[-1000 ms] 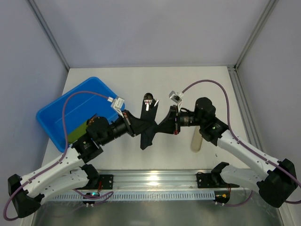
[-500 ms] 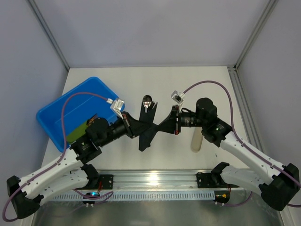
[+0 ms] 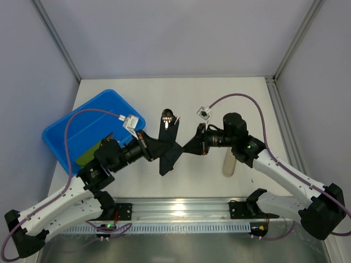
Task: Place the utensils on the paper napkin and roll it up
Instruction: Roll the napkin.
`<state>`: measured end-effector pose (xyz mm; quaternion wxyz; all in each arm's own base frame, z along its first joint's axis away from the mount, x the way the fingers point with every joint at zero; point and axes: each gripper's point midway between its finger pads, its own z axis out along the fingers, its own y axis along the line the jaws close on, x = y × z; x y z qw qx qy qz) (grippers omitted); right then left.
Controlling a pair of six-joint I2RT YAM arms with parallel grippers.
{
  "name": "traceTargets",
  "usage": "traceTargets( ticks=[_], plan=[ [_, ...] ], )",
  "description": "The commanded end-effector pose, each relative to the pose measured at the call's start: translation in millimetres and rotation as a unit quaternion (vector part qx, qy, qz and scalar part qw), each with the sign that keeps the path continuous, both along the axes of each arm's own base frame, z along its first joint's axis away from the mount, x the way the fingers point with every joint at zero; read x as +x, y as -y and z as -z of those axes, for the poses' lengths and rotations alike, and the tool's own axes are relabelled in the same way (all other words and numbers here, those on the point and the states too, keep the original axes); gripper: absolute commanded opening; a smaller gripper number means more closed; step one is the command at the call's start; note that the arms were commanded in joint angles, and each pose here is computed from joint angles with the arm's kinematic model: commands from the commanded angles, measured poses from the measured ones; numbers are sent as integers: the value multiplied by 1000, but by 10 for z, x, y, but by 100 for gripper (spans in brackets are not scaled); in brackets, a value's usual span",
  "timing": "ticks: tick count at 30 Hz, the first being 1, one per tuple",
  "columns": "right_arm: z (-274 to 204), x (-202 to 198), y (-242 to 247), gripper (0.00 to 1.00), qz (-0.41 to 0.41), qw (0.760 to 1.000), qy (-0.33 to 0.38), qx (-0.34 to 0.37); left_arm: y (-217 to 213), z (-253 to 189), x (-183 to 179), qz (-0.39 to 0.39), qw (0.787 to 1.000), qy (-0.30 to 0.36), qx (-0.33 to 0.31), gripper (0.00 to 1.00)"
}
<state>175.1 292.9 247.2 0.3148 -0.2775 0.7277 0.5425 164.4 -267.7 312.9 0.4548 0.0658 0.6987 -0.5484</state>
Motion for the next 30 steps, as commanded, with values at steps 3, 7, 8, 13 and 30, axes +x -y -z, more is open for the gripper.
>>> traceTargets(
  ticks=[3, 7, 8, 13, 30],
  plan=[
    [-372, -51, 20, 46, -6, 998, 43, 36, -53, -280, 26, -13, 999, 36, -27, 0],
    [-568, -81, 130, 57, 23, 997, 67, 44, -101, -266, 72, -31, 999, 34, -14, 0],
    [-553, -97, 163, 57, 32, 997, 55, 32, -114, -251, 73, -34, 999, 32, -10, 0],
    [-902, -272, 45, 57, 18, 998, 47, 48, -115, -211, 134, -47, 998, 30, -4, 0],
    [-789, -63, -458, 58, 74, 995, 59, -8, -206, -227, 312, -100, 994, 44, -4, 0]
  ],
)
